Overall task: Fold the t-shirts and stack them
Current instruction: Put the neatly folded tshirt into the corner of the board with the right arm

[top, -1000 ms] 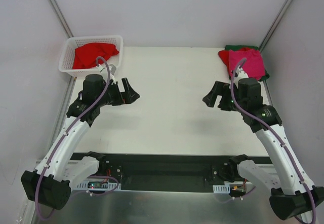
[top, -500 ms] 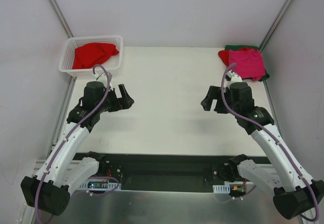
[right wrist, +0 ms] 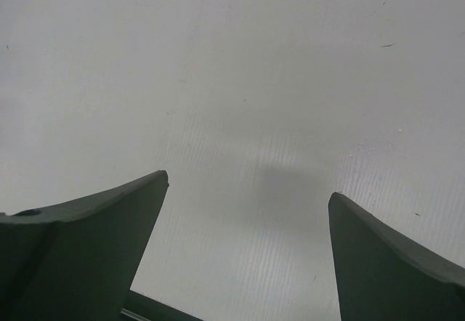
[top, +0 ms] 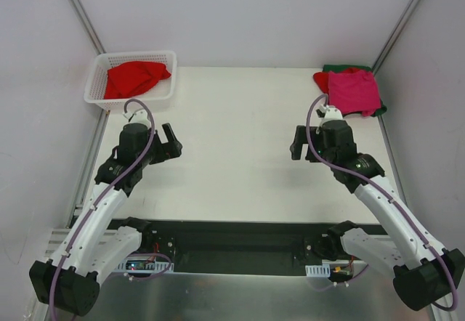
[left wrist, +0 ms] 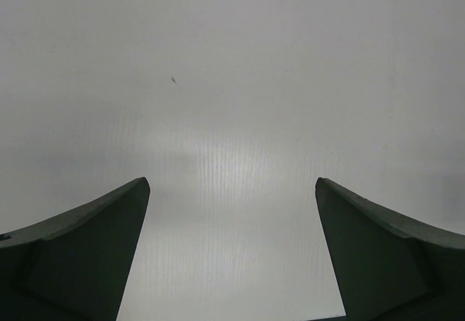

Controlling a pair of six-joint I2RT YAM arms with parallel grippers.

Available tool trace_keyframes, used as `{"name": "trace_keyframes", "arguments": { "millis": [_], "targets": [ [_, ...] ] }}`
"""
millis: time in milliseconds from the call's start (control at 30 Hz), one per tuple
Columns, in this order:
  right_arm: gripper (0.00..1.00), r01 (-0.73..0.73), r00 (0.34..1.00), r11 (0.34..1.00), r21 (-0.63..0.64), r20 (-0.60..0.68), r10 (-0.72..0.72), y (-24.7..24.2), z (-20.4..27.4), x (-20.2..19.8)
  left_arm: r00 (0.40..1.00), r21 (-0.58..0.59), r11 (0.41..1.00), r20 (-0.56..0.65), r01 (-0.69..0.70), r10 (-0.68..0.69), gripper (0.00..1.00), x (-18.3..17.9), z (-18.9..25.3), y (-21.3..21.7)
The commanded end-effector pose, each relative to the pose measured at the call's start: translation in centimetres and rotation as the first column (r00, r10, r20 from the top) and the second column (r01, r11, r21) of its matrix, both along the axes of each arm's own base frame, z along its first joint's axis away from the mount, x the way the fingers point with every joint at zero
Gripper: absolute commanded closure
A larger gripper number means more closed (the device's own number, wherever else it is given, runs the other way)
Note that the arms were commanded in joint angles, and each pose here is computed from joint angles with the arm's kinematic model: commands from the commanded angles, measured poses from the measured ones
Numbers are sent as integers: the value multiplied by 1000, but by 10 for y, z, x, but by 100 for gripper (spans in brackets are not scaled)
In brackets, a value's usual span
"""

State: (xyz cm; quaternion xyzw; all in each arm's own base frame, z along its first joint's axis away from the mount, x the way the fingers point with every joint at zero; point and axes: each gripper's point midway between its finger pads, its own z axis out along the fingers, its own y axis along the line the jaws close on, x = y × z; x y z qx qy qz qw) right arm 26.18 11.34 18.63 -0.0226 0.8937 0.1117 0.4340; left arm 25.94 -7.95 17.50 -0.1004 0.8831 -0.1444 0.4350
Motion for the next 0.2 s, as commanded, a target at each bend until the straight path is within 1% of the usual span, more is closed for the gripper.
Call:
{"name": "trace_keyframes", "arguments": {
  "millis": [0,167],
  "targets": [
    [4,-1,997,1000,-19,72,2,-2,12,7,999,5,999,22,-49,49,1,1,3,8],
    [4,16,997,1000,-25,76,-14,-5,11,9,998,5,998,23,-55,55,1,1,3,9]
  ]
}}
